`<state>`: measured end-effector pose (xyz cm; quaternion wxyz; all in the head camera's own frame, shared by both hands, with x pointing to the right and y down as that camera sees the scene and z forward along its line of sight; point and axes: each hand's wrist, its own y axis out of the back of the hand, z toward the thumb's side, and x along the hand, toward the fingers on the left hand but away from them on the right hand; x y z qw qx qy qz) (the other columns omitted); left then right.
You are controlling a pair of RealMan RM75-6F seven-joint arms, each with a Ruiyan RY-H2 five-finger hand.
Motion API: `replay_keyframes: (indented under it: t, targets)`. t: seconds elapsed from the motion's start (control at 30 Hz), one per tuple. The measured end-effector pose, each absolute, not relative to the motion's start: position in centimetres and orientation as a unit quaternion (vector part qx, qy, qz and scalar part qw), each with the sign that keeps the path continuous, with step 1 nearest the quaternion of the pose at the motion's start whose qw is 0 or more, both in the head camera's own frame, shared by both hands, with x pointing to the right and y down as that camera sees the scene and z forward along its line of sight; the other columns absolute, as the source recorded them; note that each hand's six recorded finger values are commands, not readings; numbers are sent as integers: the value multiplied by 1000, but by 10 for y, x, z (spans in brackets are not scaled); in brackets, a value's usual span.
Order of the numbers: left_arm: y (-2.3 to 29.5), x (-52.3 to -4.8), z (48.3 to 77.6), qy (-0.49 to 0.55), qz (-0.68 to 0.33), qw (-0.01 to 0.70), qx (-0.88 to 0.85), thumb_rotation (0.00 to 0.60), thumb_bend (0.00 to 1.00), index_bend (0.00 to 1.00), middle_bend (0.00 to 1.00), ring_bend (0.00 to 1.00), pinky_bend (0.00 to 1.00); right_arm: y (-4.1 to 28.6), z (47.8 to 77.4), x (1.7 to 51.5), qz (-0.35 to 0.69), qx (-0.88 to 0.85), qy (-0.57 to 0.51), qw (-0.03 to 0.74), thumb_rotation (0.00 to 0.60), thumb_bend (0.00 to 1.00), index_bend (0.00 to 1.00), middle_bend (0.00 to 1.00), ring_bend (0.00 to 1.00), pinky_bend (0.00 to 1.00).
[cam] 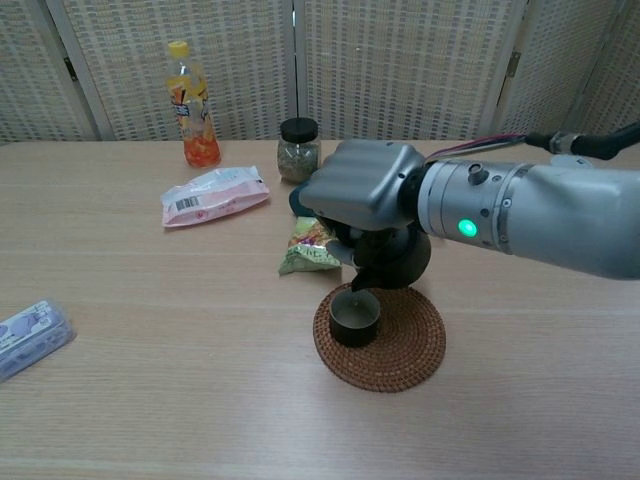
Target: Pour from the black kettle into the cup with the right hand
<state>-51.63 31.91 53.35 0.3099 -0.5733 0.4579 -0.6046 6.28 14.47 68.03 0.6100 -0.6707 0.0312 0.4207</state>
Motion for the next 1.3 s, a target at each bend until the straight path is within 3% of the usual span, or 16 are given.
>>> replay_keyframes:
  t: [1.3]
  targets:
    - [324,-521,533,462,-606,307,-570,600,244,0,0,10,0,153,677,54,419,-612,78,667,463,583,1000,991,892,582]
